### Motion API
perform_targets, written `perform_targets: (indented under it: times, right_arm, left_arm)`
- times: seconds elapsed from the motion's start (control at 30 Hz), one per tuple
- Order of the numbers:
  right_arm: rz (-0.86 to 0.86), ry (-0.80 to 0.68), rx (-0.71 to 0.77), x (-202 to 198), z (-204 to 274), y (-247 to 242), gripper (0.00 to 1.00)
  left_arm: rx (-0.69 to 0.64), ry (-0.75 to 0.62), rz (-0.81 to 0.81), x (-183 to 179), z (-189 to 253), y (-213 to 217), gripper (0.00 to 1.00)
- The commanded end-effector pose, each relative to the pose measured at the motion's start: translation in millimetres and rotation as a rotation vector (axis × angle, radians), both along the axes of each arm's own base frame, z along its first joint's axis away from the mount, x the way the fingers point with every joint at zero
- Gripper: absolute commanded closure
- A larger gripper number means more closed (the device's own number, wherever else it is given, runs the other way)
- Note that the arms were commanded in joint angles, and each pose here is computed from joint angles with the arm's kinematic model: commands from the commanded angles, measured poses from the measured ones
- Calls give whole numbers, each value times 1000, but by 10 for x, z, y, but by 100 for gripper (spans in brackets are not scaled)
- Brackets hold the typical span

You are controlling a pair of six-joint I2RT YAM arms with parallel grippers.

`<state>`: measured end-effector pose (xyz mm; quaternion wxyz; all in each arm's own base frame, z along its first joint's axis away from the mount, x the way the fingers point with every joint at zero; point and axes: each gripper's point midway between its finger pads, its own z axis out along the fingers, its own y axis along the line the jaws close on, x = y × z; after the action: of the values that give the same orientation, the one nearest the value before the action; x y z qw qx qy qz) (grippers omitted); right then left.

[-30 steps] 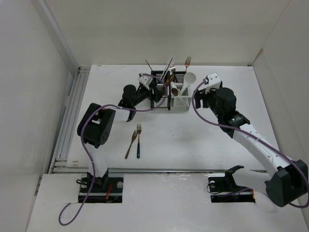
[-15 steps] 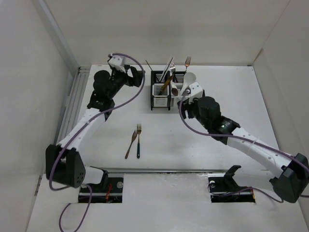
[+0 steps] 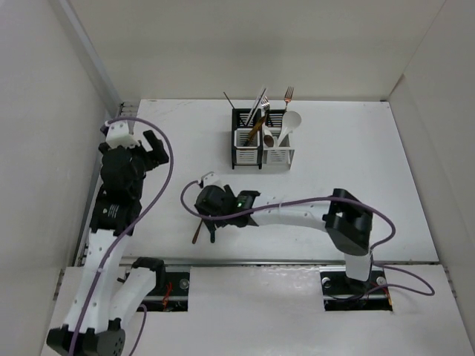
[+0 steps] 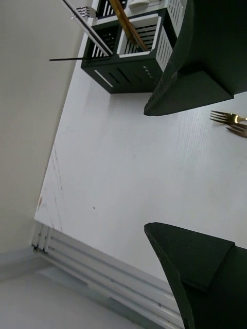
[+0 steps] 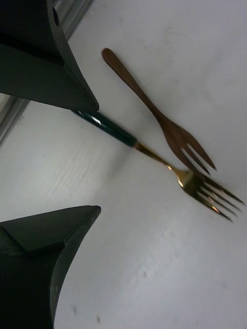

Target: Sort the eating utensils into containers

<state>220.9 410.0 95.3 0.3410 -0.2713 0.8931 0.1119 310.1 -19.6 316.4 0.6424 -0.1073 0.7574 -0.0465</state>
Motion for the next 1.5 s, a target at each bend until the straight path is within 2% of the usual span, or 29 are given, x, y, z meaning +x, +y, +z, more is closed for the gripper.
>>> perform_targets:
  times: [0.0,0.03,0.1,0.3,0.37,0.57,0.6,0.67,0.7,0.83,0.9,1.03,1.17,1.47]
  right_arm:
    - [-56,83,58,-186,84,197,22]
    - [-50,110,64,-214,10,260,22]
    - [-54,116,79,-225,1,374,24]
    - [-115,228,-9,-332,-587,375,27]
    - [-123,235,-16,-340,-673,361,37]
    - [-175,265,-125,-390,-1016,156,55]
    - [-196,274,-124,-407,-1047,131,64]
    - [-212,289,-160,-458,-1150,1,73]
    - [-213,291,-170,-470,-1176,-30,81]
    - [-271,303,-170,-519,-1172,-172,100]
    - [-296,285,-184,-518,-1171,-298,100]
    - [-377,229,-155,-366,-970,-554,100]
    - [-417,84,-57,-168,-427,-670,100]
    - [-247,-406,118,576,1583,-756,100]
  left_arm:
    - [12,-7,126,-286,-18,279,18]
    - [0,-57,116,-391,112,275,18]
    - [-4,-67,104,-458,67,263,17]
    - [-36,-129,126,-602,189,308,15]
    - [-43,-165,126,-634,274,313,14]
    - [-42,-175,159,-649,222,372,10]
    - [-41,-175,169,-651,222,388,10]
    - [-42,-187,181,-670,230,411,9]
    - [-43,-196,193,-694,249,435,7]
    - [-41,-197,219,-704,205,480,6]
    - [-41,-197,219,-716,180,482,6]
    - [-35,-204,218,-724,179,487,6]
    - [-26,-204,199,-706,162,458,6]
    - [28,-175,129,-519,8,342,5]
